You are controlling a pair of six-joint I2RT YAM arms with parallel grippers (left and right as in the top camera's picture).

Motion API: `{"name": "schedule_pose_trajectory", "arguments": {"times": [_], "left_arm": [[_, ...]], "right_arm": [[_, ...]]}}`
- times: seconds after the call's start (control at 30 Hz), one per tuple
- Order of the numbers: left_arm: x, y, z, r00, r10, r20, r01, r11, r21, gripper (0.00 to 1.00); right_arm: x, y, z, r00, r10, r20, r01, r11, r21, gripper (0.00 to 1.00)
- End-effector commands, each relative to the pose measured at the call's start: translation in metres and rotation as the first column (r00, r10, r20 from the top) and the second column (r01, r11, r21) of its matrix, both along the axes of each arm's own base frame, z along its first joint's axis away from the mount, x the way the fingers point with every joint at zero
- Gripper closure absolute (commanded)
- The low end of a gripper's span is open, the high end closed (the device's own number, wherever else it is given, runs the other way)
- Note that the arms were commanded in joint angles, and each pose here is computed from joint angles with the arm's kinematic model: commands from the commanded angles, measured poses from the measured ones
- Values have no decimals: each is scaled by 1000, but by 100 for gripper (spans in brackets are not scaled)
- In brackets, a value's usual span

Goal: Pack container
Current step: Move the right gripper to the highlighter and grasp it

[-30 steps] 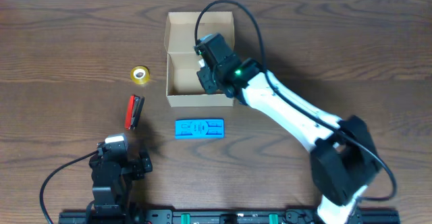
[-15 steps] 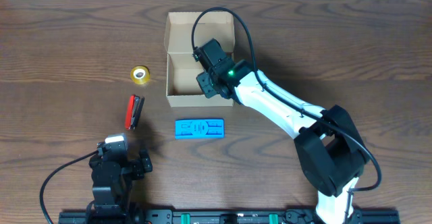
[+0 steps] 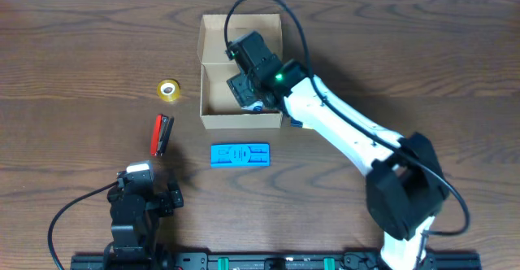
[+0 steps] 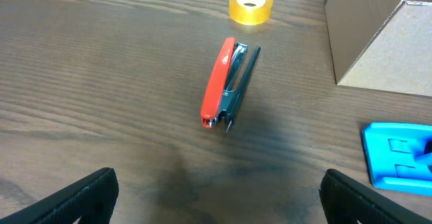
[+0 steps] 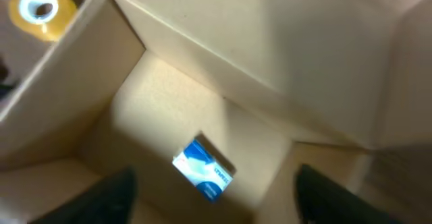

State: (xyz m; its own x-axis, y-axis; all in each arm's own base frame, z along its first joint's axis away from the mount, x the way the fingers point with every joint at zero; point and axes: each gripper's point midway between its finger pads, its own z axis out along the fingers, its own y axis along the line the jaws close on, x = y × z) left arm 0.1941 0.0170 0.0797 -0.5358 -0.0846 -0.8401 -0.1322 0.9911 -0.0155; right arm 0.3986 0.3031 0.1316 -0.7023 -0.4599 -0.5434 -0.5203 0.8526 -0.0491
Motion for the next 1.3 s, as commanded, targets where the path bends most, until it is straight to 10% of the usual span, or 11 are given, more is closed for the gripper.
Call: {"name": "schedule_pose_trajectory", "arguments": {"times": [0.0,0.57,1.27], "left_arm": [[-1,1,-3,1000,5,-6,-4,1000,2,5],[-1,1,-3,1000,5,-6,-4,1000,2,5],[-1,1,-3,1000,4,-6,-4,1000,3,5]], "right_arm": [[-12,-17,42,999,17,46,-16,999,-31,20],[-127,-145,-15,928,312,-205,-355,908,-224,13],[-89,-166,-118,910,316,-269,-346,935,-73,4]]}}
